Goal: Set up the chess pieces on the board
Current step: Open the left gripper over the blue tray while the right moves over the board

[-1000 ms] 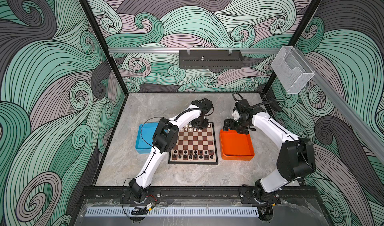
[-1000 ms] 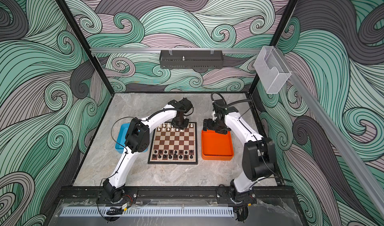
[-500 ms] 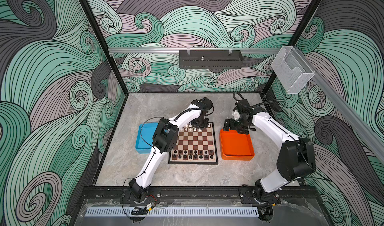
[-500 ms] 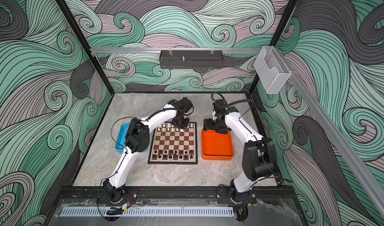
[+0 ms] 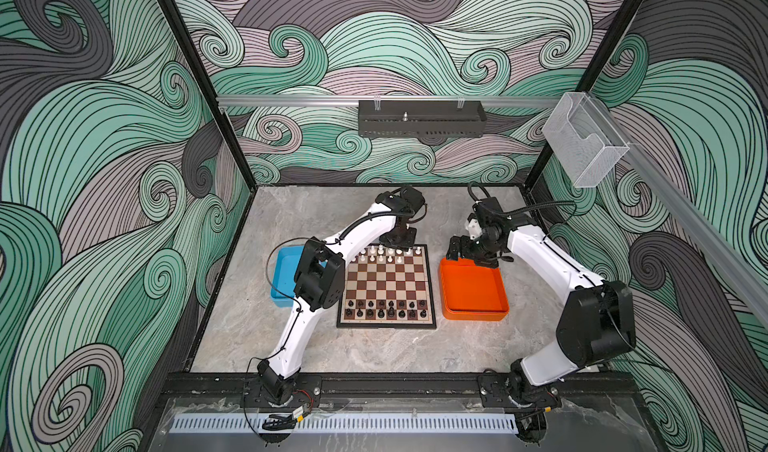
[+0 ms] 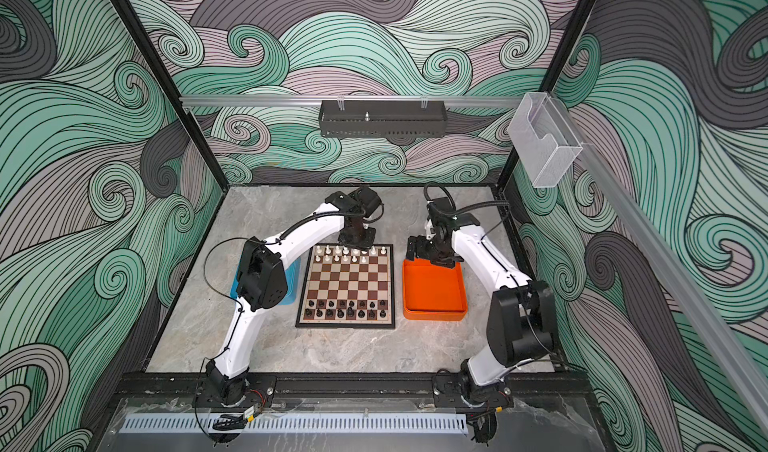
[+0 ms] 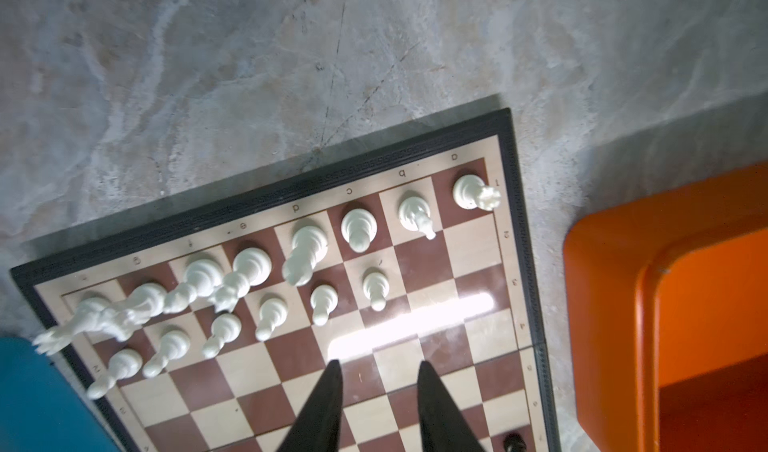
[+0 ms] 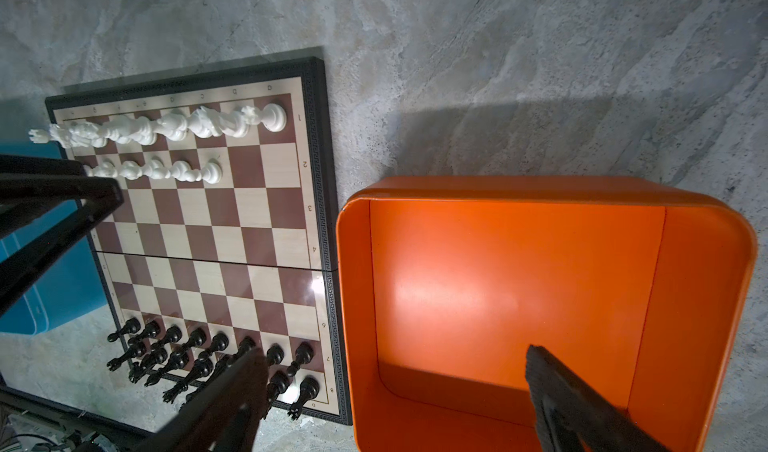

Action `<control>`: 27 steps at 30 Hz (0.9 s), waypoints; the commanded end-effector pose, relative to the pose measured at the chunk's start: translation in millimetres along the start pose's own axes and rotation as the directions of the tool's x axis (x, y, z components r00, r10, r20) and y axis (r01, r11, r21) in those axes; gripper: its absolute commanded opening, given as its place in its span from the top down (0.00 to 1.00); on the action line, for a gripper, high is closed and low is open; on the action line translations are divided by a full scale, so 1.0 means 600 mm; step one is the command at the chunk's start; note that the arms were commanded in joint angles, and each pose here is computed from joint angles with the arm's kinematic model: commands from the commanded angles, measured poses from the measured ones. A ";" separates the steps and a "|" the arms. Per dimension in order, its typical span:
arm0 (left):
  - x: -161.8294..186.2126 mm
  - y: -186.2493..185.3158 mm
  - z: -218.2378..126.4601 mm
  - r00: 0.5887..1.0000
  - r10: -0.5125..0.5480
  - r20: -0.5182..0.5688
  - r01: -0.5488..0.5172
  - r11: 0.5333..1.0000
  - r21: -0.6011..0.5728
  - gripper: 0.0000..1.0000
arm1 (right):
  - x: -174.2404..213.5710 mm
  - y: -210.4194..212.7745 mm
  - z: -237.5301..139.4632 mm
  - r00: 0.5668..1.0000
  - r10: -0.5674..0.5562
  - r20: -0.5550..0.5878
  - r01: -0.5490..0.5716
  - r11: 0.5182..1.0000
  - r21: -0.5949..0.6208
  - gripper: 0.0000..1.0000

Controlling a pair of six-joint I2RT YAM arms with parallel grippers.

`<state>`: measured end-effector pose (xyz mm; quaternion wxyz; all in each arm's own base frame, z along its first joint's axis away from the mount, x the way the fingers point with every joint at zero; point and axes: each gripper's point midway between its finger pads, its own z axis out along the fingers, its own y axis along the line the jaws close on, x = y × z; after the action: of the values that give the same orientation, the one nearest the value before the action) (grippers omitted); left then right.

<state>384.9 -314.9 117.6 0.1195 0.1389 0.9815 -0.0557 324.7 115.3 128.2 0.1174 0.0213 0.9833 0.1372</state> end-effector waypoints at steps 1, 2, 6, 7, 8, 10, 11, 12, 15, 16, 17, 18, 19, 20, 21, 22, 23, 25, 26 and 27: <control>-0.002 0.003 -0.054 0.998 -0.002 0.059 0.003 1.000 -0.004 0.62 | 0.003 0.010 -0.017 1.000 0.012 0.014 -0.012 1.000 -0.028 0.02; -0.001 0.008 -0.063 0.998 -0.008 0.069 0.009 1.000 -0.011 0.58 | 0.004 0.014 -0.018 1.000 0.013 0.011 -0.013 0.999 -0.034 0.01; 0.006 0.029 -0.086 0.996 -0.017 0.091 0.021 0.999 -0.048 0.51 | 0.005 0.034 -0.018 1.000 -0.010 0.015 0.011 0.999 -0.043 0.00; 0.010 0.037 -0.088 0.996 -0.021 0.089 0.027 0.998 -0.056 0.48 | 0.004 0.042 -0.016 1.000 -0.021 0.018 0.022 0.999 -0.044 0.00; 0.015 0.043 -0.090 0.996 -0.026 0.086 0.032 0.998 -0.061 0.46 | 0.003 0.052 -0.013 0.999 -0.037 0.016 0.038 0.998 -0.045 0.00; 0.026 0.063 -0.092 0.996 -0.040 0.079 0.046 0.996 -0.078 0.40 | 0.002 0.077 -0.006 0.997 -0.077 0.012 0.077 0.996 -0.048 0.00; 0.032 0.073 -0.093 0.996 -0.048 0.075 0.054 0.995 -0.087 0.36 | 0.000 0.089 -0.003 0.996 -0.091 0.015 0.092 0.994 -0.051 0.00; 0.037 0.086 -0.096 0.996 -0.059 0.073 0.066 0.993 -0.097 0.34 | -0.002 0.105 0.002 0.994 -0.108 0.019 0.109 0.992 -0.059 0.00; 0.053 0.124 -0.109 0.992 -0.094 0.080 0.102 0.988 -0.113 0.26 | -0.007 0.152 0.017 0.989 -0.146 0.025 0.148 0.985 -0.091 0.00; 0.060 0.141 -0.111 0.991 -0.110 0.080 0.119 0.985 -0.121 0.25 | -0.010 0.172 0.021 0.986 -0.163 0.030 0.165 0.981 -0.106 0.00; 0.067 0.156 -0.115 0.989 -0.126 0.081 0.136 0.983 -0.126 0.23 | -0.010 0.188 0.025 0.984 -0.177 0.032 0.180 0.977 -0.115 0.00; 0.075 0.172 -0.117 0.986 -0.145 0.079 0.154 0.979 -0.133 0.20 | -0.010 0.204 0.031 0.980 -0.195 0.032 0.197 0.972 -0.124 0.00; 0.085 0.191 -0.118 0.983 -0.166 0.074 0.175 0.974 -0.140 0.17 | -0.008 0.222 0.035 0.977 -0.212 0.032 0.215 0.967 -0.135 0.00; 0.094 0.206 -0.119 0.980 -0.188 0.065 0.196 0.971 -0.140 0.14 | -0.005 0.235 0.040 0.974 -0.225 0.029 0.226 0.964 -0.141 0.01; 0.104 0.221 -0.120 0.974 -0.222 0.052 0.227 0.966 -0.126 0.10 | -0.003 0.251 0.045 0.971 -0.238 0.026 0.239 0.959 -0.154 0.01; 0.113 0.237 -0.120 0.965 -0.259 0.040 0.262 0.959 -0.113 0.07 | 0.003 0.268 0.052 0.967 -0.252 0.022 0.252 0.952 -0.173 0.01; 0.120 0.251 -0.121 0.958 -0.285 0.038 0.288 0.952 -0.108 0.05 | 0.007 0.279 0.056 0.964 -0.264 0.020 0.263 0.947 -0.185 0.02; 0.138 0.284 -0.118 0.940 -0.339 0.031 0.340 0.934 -0.109 0.02 | 0.017 0.302 0.064 0.958 -0.288 0.008 0.283 0.937 -0.205 0.02; 0.144 0.299 -0.118 0.933 -0.358 0.032 0.360 0.926 -0.113 0.01 | 0.021 0.308 0.069 0.956 -0.295 0.002 0.289 0.935 -0.207 0.02; 0.152 0.314 -0.114 0.927 -0.374 0.024 0.374 0.919 -0.121 0.01 | 0.023 0.314 0.072 0.954 -0.299 0.000 0.292 0.933 -0.212 0.02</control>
<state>341.3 -113.0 145.9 0.1163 -0.0393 0.9924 -0.0043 322.5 294.5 131.3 0.1202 -0.1400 0.9614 0.2041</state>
